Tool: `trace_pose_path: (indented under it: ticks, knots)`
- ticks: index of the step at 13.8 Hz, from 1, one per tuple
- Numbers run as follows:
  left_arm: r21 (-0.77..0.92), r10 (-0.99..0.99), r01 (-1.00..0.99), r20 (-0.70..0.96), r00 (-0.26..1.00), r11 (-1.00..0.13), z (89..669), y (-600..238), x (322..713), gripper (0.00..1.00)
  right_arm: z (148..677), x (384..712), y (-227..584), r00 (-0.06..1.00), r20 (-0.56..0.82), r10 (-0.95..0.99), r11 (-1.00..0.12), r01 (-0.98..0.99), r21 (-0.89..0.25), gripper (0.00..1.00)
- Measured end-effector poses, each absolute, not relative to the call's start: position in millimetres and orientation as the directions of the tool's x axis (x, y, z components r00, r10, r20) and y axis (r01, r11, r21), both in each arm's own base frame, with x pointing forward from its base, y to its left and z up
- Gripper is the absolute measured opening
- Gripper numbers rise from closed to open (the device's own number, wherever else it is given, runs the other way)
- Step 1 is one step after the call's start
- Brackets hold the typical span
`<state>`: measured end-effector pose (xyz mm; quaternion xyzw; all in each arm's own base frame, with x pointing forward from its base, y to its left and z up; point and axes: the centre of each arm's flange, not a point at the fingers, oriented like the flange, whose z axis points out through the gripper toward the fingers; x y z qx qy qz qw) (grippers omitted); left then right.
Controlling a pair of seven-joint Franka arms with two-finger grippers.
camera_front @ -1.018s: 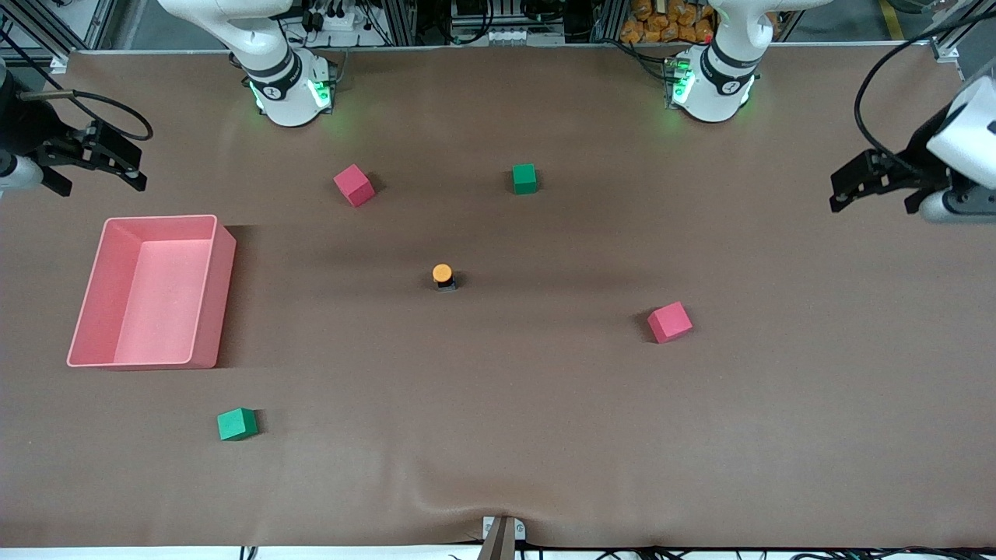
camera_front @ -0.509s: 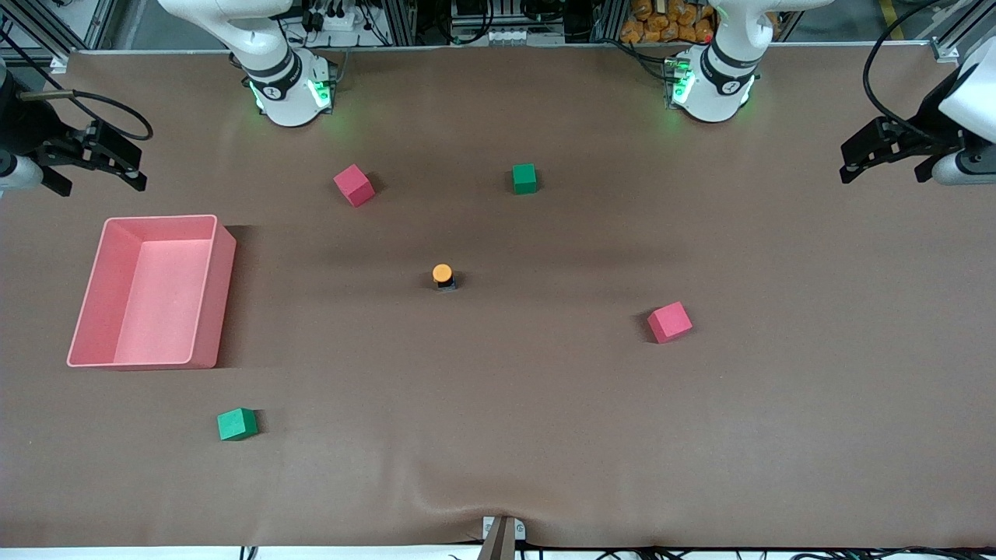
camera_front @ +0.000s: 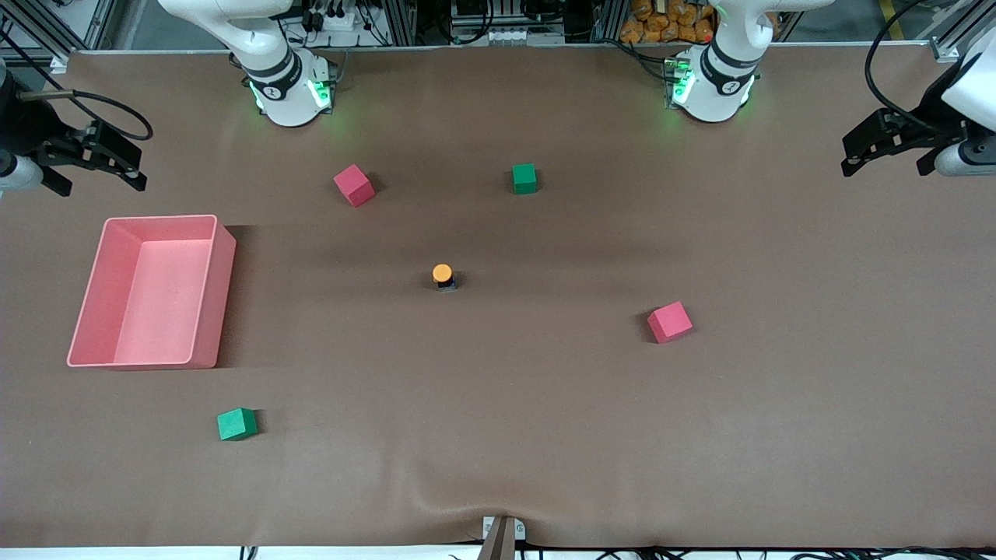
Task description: Place and upright button with both arms
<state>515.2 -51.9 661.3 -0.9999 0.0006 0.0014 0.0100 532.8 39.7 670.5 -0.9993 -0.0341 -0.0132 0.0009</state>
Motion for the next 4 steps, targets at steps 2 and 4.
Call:
trace_pose_path:
  ticks: [2,4]
  knots:
    - [-0.020,0.000,0.000,-0.004,1.000,-1.000,661.6,-51.3,514.9,1.00,670.5,532.8,39.7,0.997,0.026,0.068,-0.998,0.068,-0.001,1.00]
    - [-0.020,0.001,0.001,0.000,1.000,-1.000,663.9,-50.7,514.7,1.00,670.5,532.8,39.7,0.997,0.026,0.068,-0.998,0.068,-0.001,1.00]
